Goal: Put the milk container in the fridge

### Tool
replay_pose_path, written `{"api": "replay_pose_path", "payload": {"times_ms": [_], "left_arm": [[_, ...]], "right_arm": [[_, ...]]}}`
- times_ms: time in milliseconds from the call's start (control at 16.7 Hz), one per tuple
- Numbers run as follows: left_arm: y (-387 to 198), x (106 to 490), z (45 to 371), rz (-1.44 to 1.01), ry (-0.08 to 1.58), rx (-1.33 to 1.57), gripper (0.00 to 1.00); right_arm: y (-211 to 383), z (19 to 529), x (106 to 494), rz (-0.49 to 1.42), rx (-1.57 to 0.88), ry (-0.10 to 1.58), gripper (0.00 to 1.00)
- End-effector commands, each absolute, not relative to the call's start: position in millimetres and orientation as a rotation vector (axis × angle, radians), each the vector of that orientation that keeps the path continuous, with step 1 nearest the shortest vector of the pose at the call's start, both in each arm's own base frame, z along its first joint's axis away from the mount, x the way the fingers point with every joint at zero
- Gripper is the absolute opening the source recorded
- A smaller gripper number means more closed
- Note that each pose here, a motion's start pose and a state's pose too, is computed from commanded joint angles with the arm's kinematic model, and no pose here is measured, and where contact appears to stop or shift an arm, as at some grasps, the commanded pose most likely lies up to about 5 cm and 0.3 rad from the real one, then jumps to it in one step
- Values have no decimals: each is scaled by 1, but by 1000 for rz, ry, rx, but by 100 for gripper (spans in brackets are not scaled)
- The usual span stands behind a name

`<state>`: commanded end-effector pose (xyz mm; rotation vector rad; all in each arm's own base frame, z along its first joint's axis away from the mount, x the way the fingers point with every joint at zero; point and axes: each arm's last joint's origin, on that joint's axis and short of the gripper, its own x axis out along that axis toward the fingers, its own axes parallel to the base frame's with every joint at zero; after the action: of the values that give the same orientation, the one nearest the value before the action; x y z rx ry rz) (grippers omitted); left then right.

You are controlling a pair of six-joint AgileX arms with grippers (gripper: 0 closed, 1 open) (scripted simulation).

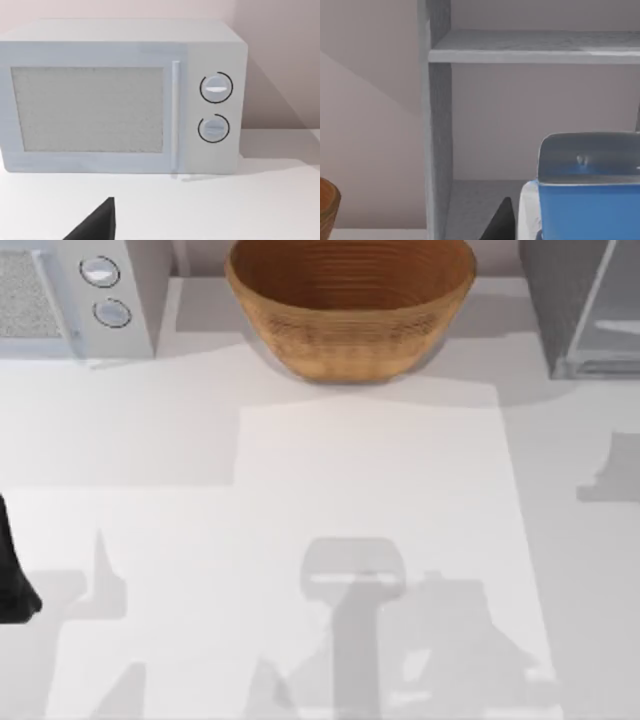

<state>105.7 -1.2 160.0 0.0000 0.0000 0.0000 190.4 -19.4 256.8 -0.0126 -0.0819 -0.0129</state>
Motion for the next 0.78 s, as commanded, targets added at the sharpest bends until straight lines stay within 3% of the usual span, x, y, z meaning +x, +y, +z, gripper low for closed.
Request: {"api": "replay_pose_path", "payload": {"times_ms": [180,420,780], "left_arm": [[-1,106,160,0,0,0,100],[-1,106,160,0,0,0,100],[-1,106,160,0,0,0,100]], "right_arm": [[-37,250,256,-16,-11,-35,0],[-66,201,337,-13,0,20,0],[-98,126,397,-1,4,12,0]]}}
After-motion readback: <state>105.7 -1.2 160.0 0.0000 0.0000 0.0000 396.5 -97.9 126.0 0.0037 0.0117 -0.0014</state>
